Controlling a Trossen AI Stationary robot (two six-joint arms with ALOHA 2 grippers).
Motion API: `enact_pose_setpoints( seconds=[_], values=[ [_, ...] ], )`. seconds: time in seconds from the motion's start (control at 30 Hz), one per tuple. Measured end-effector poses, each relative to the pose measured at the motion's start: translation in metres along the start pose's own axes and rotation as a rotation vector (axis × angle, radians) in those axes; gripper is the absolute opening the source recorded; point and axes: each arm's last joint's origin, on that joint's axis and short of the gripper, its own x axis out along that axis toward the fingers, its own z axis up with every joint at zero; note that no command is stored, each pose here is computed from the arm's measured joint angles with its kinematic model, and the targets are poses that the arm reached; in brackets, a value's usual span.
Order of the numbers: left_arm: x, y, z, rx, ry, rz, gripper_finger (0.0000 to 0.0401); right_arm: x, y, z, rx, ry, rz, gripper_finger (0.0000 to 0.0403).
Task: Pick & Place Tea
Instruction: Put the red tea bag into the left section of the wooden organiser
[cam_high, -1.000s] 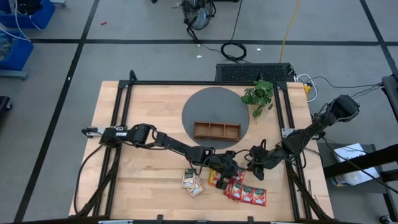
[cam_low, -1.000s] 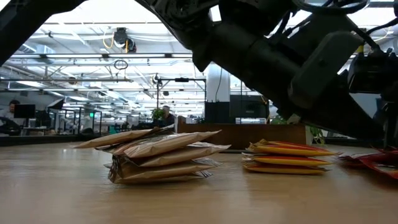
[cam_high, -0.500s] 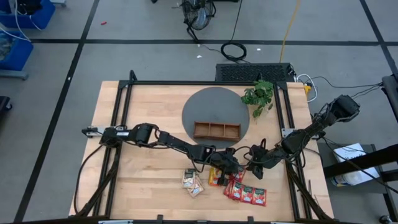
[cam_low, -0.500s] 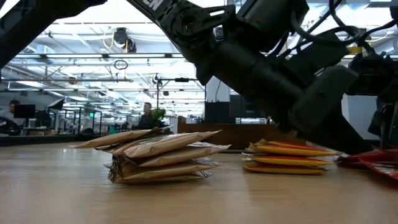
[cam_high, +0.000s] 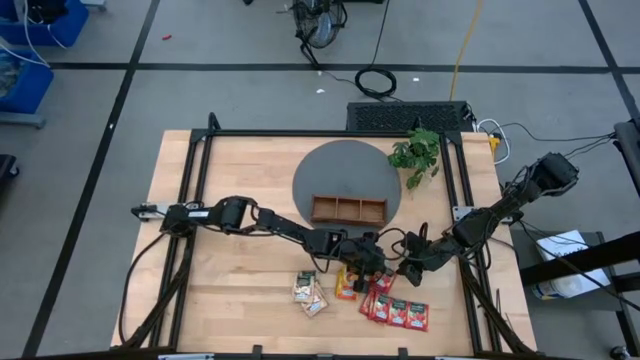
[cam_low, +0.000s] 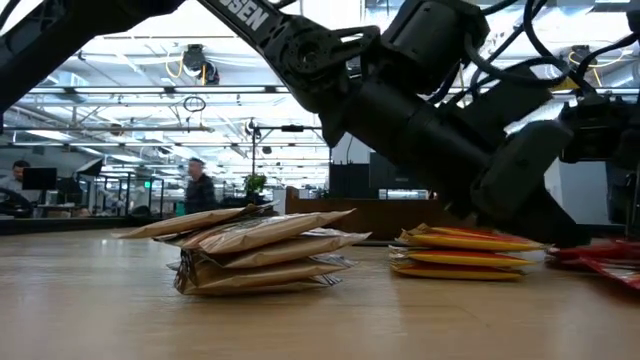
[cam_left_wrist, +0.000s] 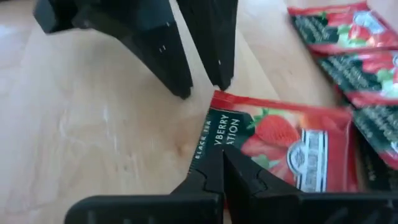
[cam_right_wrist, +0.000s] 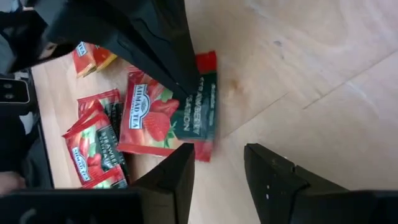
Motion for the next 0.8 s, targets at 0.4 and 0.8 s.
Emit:
enact_pose_setpoints(
  seconds=[0.4, 0.8],
  values=[
    [-0.032, -0.021, 0.045, 0.16, -0.061, -0.034, 0.0025, 0.0, -0.001, 0.001, -0.047, -0.03, -0.014, 0.0126],
    [-0.023, -0.046, 0.021, 0.223, 0.094, -0.05, 0.001, 0.0, 0.001, 0.001, -0.059, -0.025, 0.004, 0.0126]
  ],
)
